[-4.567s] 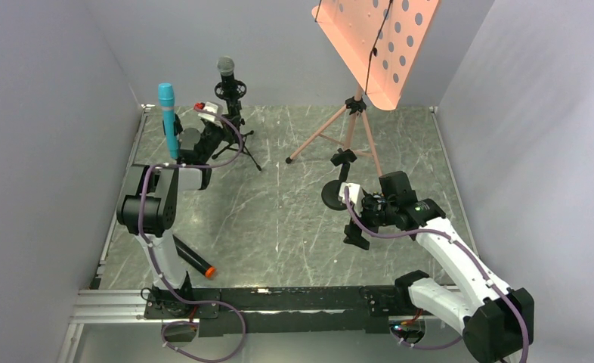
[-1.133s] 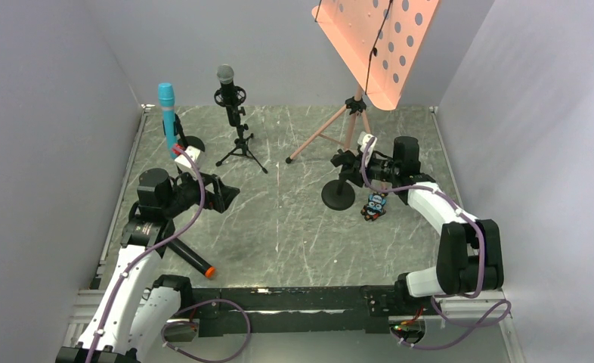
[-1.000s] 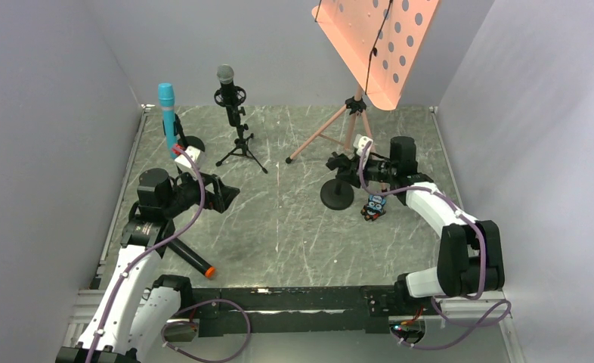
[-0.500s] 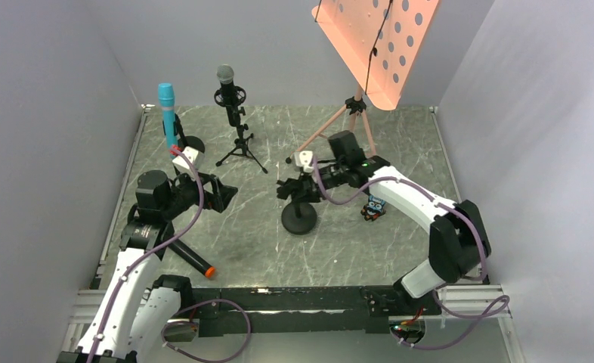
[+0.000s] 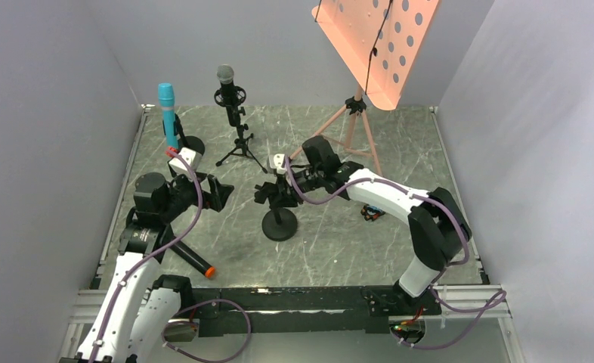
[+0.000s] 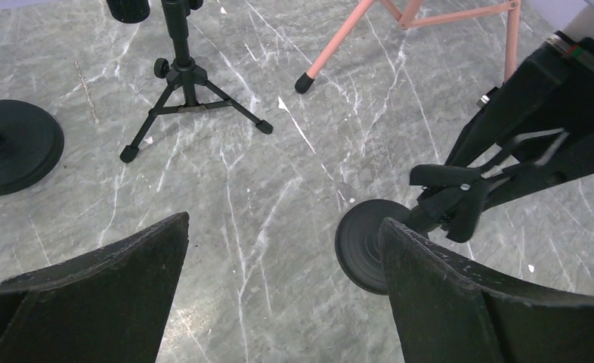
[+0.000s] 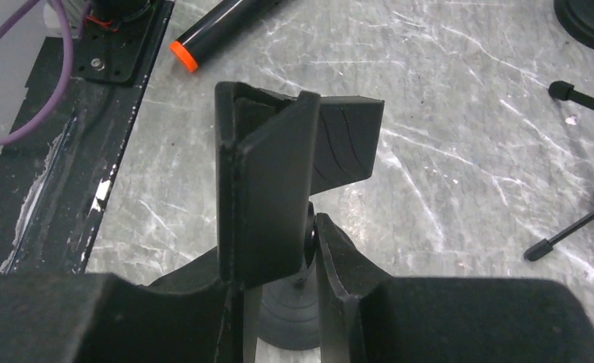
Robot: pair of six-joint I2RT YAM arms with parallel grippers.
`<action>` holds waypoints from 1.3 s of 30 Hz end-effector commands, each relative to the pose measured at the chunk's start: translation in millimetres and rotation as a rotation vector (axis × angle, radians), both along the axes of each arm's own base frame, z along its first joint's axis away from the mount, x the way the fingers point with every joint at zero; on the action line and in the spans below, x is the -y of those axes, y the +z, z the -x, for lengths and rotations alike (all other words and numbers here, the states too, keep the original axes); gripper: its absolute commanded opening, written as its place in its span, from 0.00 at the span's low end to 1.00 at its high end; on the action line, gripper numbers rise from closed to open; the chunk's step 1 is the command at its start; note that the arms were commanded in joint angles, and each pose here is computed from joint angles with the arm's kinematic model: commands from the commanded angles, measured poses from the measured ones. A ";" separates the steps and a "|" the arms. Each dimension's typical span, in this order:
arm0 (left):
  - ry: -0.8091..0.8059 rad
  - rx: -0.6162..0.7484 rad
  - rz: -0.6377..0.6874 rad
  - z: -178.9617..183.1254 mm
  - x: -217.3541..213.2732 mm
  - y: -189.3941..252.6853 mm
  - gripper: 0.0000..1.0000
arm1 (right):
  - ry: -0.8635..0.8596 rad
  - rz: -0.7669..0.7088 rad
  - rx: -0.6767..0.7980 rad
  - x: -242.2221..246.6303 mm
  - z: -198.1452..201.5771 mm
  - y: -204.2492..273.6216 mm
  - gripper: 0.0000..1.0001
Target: Attach the microphones to the stand
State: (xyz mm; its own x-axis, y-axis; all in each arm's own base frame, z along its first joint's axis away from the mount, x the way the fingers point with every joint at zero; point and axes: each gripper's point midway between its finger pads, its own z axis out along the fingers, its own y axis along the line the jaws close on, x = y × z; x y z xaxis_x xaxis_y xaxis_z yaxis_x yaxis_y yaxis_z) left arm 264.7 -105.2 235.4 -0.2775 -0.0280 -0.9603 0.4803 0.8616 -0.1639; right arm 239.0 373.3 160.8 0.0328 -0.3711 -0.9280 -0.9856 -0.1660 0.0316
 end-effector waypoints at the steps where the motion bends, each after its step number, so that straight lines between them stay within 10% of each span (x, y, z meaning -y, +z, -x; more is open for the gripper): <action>1: 0.009 0.017 -0.009 -2.8 -2.1 1.7 0.99 | -0.016 -0.039 0.044 7.6 9.1 8.6 0.19; 9: 0.116 -0.109 0.111 -6.6 -6.3 -15.4 0.99 | -0.042 -0.009 0.082 49.8 2.7 11.6 0.98; 16: 0.320 -0.432 0.351 14.3 -9.1 -64.4 0.99 | -0.123 -0.010 0.114 101.6 -25.4 11.7 1.00; 21: 0.767 -0.617 0.428 41.7 -57.2 -104.3 0.99 | -0.185 -0.035 0.095 115.9 -36.9 13.9 1.00; 28: 1.134 -0.873 0.249 84.2 -93.8 -144.8 0.99 | -0.145 0.008 0.053 108.5 -33.3 4.6 1.00; 39: 1.283 -0.981 0.119 97.9 -105.2 -192.0 0.99 | -0.157 0.036 0.098 112.5 -37.1 3.5 1.00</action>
State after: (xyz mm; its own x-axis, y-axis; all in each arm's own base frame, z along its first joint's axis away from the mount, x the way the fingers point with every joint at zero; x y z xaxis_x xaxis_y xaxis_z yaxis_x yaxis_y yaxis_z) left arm 170.6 -9.0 56.8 -0.5062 -0.7679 -0.3926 -0.8032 0.5856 -0.1097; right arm 269.5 257.7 145.8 -0.0191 -0.4316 -0.9018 -0.9998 0.0133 0.0149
